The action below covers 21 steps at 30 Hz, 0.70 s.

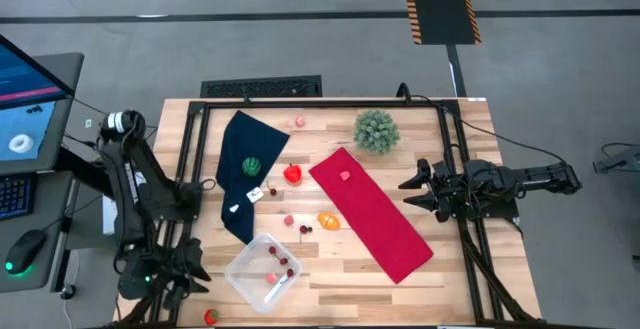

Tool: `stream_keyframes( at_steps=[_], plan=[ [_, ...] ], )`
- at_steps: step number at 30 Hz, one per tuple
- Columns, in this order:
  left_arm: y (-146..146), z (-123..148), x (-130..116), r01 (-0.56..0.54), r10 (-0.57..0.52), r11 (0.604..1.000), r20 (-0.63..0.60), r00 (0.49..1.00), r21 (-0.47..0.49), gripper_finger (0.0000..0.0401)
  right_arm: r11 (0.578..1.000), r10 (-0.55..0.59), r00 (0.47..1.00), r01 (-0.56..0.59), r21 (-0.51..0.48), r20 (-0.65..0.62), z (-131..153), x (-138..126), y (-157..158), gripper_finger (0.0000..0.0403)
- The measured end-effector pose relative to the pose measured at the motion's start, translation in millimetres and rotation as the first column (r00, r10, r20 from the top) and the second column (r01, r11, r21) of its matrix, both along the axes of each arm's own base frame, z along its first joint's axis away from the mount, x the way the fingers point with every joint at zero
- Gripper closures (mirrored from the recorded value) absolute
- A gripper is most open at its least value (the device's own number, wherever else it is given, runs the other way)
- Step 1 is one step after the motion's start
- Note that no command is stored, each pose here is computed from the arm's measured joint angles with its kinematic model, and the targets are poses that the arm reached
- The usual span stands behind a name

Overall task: Pick and placing Produce into tupperware
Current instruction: Put the strawberry into the transparent bin

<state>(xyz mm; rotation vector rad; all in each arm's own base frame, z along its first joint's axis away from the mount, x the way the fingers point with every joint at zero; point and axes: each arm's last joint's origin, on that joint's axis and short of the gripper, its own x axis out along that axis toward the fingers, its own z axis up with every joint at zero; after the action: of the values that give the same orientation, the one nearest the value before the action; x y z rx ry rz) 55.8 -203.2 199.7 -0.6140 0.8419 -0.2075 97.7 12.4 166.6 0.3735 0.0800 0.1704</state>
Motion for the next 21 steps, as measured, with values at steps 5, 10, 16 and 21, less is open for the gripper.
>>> stream_keyframes(
  at_steps=[5,10,16,21],
  plan=[
    [-13.7,-15.7,1.1,-0.022,0.019,0.999,-0.091,0.996,-0.036,0.0259,1.000,0.001,1.000,-0.001,0.000,0.000,0.0,0.0,0.0,0.0154],
    [-26.8,-26.5,3.4,-0.002,-0.002,0.999,-0.089,0.996,-0.050,0.0259,1.000,0.001,1.000,-0.001,0.000,0.000,0.0,0.0,0.0,0.0154],
    [-37.5,-33.8,9.4,0.039,-0.041,0.998,-0.046,0.998,-0.045,0.0259,1.000,0.000,1.000,0.000,0.000,0.000,0.0,0.0,0.0,0.0154],
    [-42.4,-42.8,17.1,0.091,-0.091,0.996,-0.045,0.995,-0.004,0.0259,1.000,0.000,1.000,0.000,0.000,0.000,0.0,0.0,0.0,0.0154]
  ],
)
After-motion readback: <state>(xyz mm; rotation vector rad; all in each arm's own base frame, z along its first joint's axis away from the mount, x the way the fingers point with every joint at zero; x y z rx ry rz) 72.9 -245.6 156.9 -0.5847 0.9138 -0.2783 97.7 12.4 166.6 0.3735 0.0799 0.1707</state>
